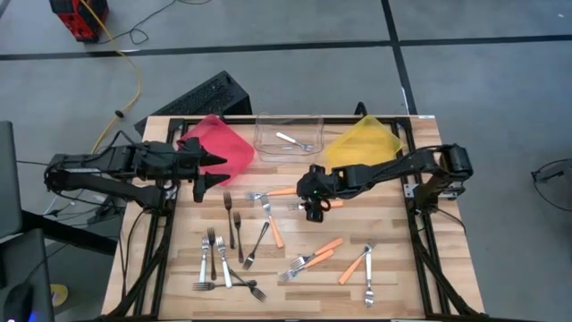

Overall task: Sort silverware by color (type)
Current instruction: Put the orange fork into the yellow bin

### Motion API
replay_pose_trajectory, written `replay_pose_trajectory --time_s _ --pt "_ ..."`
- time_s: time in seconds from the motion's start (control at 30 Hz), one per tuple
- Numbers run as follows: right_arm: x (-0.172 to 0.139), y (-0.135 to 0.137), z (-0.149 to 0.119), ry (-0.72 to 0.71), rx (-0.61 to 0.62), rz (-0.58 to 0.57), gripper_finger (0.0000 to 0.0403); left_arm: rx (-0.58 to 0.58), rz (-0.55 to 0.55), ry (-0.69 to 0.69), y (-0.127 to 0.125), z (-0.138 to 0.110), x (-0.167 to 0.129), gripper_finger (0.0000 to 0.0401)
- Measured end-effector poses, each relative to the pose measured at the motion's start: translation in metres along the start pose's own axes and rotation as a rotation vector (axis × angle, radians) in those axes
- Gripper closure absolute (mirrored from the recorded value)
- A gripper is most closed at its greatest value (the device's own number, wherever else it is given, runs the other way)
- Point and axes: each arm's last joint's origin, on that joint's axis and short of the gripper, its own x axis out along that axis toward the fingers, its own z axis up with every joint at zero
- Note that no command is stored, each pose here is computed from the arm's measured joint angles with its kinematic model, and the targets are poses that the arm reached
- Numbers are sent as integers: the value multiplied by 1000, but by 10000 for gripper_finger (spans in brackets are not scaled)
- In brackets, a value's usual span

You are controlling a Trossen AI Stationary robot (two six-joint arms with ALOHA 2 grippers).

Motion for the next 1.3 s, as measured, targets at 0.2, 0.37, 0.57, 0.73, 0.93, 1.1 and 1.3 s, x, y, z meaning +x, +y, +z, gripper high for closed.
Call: replay_pose_trajectory --time_s 0.2,0.37,0.57,0.73,0.93,1.1,1.3 --pt "24 7 -12 99 -22 19 129 -12 1 5 0 -1 -1 154" --pt "24 8 -16 136 -10 21 129 -17 -1 5 0 -1 -1 154" --pt "26 10 -20 176 -14 21 129 1 0 7 0 -1 0 154" --pt "37 17 -27 225 -44 26 129 17 0 9 0 -1 0 154" --pt "50 19 -35 276 -51 23 129 17 2 9 0 -1 0 154" --pt "50 18 -35 280 -50 20 129 18 5 11 0 -1 0 154" --pt "50 15 -37 303 -47 9 143 31 21 24 0 -2 3 154"
